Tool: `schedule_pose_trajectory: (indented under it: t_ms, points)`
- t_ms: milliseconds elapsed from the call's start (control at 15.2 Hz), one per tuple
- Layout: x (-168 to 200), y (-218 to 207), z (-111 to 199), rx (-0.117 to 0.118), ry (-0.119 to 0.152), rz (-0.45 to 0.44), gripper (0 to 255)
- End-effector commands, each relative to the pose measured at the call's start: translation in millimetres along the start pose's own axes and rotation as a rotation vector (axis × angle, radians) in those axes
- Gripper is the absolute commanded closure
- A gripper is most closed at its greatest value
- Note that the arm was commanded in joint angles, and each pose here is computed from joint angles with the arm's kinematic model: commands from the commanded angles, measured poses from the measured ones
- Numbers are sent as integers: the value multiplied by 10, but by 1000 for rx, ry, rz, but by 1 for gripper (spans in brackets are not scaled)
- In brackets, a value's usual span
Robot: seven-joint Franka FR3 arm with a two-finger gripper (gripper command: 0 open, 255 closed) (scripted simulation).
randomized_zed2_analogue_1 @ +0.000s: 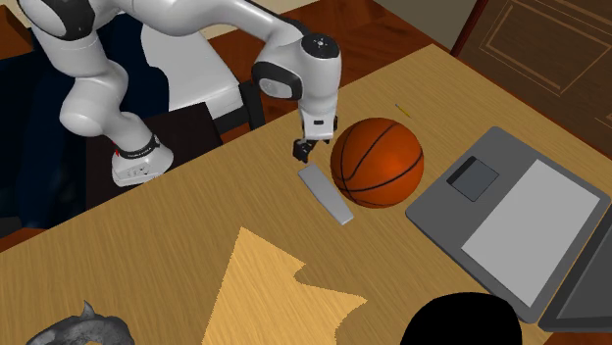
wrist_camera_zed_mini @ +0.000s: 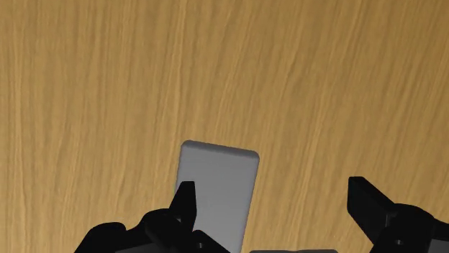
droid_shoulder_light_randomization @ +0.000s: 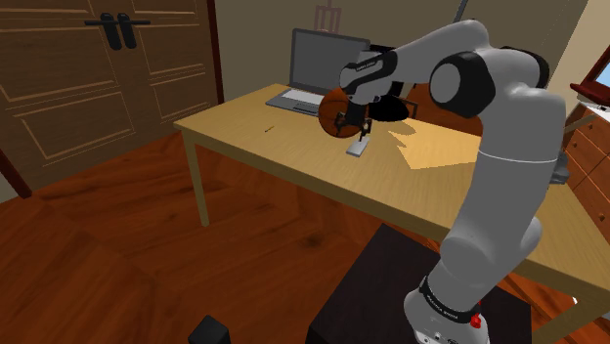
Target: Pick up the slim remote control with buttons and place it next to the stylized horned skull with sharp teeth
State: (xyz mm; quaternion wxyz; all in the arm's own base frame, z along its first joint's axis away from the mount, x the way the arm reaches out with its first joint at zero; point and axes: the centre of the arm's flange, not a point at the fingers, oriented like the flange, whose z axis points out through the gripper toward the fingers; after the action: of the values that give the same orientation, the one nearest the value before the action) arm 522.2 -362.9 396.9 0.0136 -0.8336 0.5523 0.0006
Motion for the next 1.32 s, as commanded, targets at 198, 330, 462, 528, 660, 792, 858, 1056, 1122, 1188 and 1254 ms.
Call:
schedule_pose_trajectory:
  t_ms: [198,330,462,528,660,792,858,1056,1122,1188,1254]
  points:
    - [509,344,197,-8,16,166,0]
    - [642,457,251,-10,20,214,0]
    - [644,458,357,-10,20,214,0]
    - [645,459,409,-10,20,214,0]
    - [647,460,515,-10,20,214,0]
    - [648,461,621,-10,20,214,0]
    - [649,462,651,-10,20,214,0]
    - [649,462,651,-10,20,214,0]
    - [649,462,651,-10,20,214,0]
    - [649,462,651,-10,20,214,0]
    - [649,462,651,-10,20,214,0]
